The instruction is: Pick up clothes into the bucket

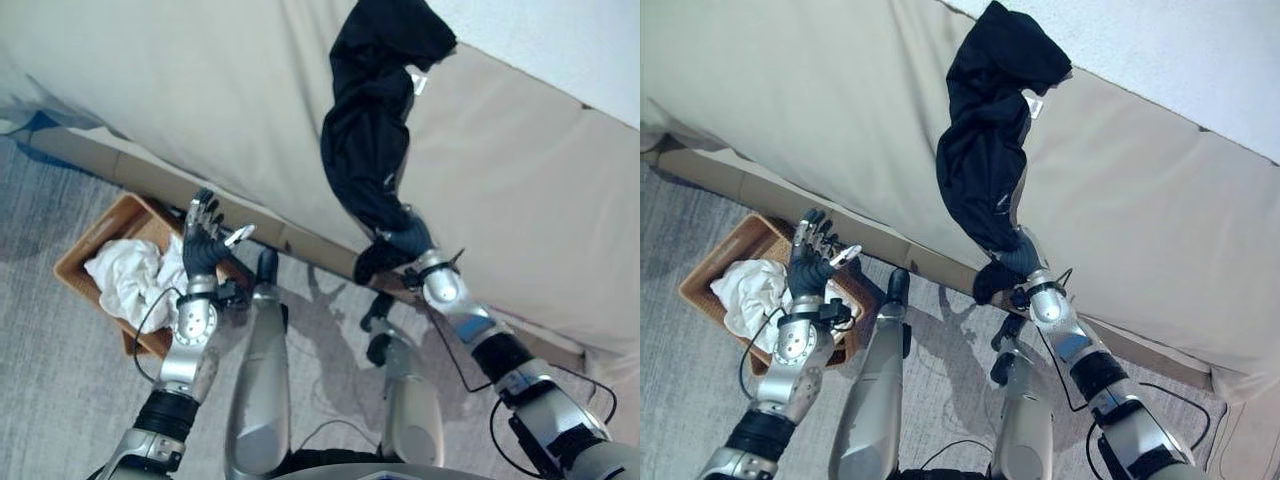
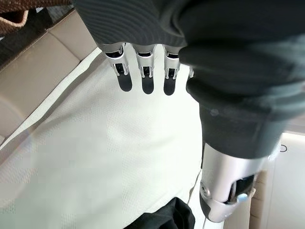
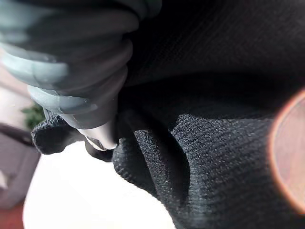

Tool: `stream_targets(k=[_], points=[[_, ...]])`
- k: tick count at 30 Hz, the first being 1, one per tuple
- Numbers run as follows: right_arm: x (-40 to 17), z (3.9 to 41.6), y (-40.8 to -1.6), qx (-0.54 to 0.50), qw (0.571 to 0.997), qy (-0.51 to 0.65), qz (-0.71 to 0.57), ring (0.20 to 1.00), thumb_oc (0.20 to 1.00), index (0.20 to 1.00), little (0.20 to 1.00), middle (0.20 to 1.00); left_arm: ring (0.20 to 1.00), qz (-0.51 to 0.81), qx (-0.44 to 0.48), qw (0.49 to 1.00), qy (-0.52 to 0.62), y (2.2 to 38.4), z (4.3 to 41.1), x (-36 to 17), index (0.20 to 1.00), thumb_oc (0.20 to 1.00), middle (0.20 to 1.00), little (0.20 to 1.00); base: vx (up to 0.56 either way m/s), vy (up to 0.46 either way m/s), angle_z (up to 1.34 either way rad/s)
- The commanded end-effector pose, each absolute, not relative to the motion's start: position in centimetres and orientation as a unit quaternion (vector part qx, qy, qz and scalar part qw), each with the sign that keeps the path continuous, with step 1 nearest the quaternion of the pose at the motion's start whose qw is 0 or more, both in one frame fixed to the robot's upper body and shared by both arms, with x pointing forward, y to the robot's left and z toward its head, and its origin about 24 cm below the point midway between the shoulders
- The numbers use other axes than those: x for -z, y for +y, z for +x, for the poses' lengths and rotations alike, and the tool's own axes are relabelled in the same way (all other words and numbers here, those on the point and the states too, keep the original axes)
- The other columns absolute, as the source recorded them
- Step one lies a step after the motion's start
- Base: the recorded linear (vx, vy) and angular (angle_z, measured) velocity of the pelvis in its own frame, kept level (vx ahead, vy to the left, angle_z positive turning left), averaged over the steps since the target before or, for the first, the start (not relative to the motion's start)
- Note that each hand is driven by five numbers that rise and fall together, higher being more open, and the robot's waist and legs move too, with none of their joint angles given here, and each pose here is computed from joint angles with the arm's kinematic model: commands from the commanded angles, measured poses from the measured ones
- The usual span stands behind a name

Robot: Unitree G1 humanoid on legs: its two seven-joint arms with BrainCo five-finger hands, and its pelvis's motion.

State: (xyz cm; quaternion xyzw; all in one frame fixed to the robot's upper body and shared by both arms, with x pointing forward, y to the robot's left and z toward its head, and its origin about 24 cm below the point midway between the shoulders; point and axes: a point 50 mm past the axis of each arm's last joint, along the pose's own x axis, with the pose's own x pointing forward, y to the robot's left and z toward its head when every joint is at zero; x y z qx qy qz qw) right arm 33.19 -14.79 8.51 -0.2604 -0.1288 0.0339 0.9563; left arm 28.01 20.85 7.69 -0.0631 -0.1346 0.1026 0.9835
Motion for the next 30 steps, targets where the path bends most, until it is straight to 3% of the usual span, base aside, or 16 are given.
stream_targets(k=[1, 8, 17, 25, 30], points=[[-14.0, 33.0, -16.7, 0.005, 0.952, -0.246, -0.184, 0.200, 0.200, 0.200, 0.200, 0.200, 1.000, -0.045, -0.107, 0.977, -0.178, 21.1, 27.6, -8.7, 1.000, 1.000, 1.000, 1.000, 0.00, 0.000, 0.00], [-18.4, 30.9, -18.6, -0.036, 0.940, -0.332, -0.069, 0.200, 0.200, 0.200, 0.200, 0.200, 1.000, -0.025, -0.088, 0.983, -0.161, 21.3, 27.7, -8.0, 1.000, 1.000, 1.000, 1.000, 0.04, -0.012, -0.04], [-21.8, 29.2, -19.6, -0.093, 0.915, -0.389, -0.045, 0.200, 0.200, 0.200, 0.200, 0.200, 1.000, 0.076, -0.065, 0.982, -0.159, 21.8, 28.6, -8.3, 1.000, 1.000, 1.000, 1.000, 0.08, -0.007, -0.04], [-24.6, 28.7, -16.7, -0.201, 0.882, -0.416, -0.093, 0.200, 0.200, 0.200, 0.200, 0.200, 1.000, 0.119, -0.025, 0.971, -0.206, 20.4, 30.3, -11.0, 1.000, 1.000, 1.000, 1.000, 0.07, -0.005, -0.12], [-25.2, 28.8, -14.4, -0.270, 0.864, -0.407, -0.122, 0.200, 0.200, 0.200, 0.200, 0.200, 1.000, 0.142, 0.048, 0.959, -0.242, 17.3, 31.5, -13.0, 1.000, 1.000, 1.000, 1.000, 0.08, -0.005, -0.13]])
